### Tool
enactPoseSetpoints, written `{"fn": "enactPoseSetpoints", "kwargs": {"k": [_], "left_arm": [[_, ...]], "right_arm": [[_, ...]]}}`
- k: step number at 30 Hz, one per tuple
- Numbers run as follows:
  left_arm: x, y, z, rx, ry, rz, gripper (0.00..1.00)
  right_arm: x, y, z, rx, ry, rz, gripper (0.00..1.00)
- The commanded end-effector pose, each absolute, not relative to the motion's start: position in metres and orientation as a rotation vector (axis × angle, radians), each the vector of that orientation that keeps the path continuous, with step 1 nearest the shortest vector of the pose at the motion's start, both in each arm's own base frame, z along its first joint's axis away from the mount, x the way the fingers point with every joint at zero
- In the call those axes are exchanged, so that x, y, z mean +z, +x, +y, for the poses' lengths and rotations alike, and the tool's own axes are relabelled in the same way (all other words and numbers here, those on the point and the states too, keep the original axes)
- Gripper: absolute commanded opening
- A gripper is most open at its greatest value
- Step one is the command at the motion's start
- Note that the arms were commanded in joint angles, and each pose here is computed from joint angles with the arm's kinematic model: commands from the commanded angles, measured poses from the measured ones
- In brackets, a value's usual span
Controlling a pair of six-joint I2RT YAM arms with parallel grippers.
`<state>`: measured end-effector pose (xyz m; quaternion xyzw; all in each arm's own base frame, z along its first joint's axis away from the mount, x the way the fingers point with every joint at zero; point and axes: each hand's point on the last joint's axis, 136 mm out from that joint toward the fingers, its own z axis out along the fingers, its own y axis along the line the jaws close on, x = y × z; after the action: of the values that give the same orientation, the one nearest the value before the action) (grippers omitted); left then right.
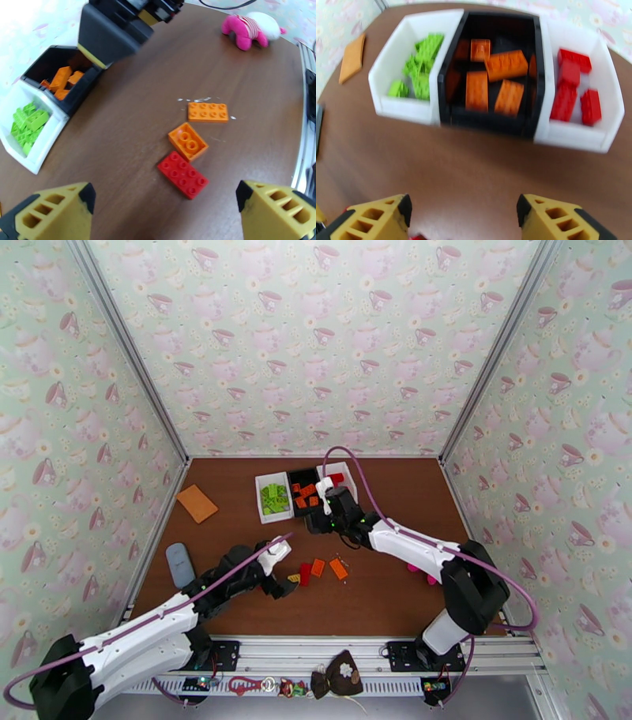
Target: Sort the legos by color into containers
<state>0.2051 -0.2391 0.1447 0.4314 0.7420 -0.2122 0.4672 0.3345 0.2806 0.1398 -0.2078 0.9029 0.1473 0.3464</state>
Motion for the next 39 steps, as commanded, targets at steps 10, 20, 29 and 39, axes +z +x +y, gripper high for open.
{"fn": "enactPoseSetpoints", "kwargs": {"k": [10,20,29,39], "left_arm": [[0.165,0.199,-0.244,-0.553,1.075,1.837,1.0],[0.15,0.196,-0.249,-0.552,1.156,1.81,1.0],[0.148,0.19,-0.252,-0.583,1.194,1.793,1.0],[0.149,0.186,-0.249,-0.594,1.186,1.793,1.0]], "right_arm": [[0.1,0.263,0.215,0.083,-0.61,2.682,0.78],[0.062,0.244,0.226,0.089,-0.613,2.807,0.74],[0.034,0.232,0.235,0.045,-0.644,2.863,0.71],[0.011,0.231,0.235,0.003,-0.642,2.896,0.55]]}}
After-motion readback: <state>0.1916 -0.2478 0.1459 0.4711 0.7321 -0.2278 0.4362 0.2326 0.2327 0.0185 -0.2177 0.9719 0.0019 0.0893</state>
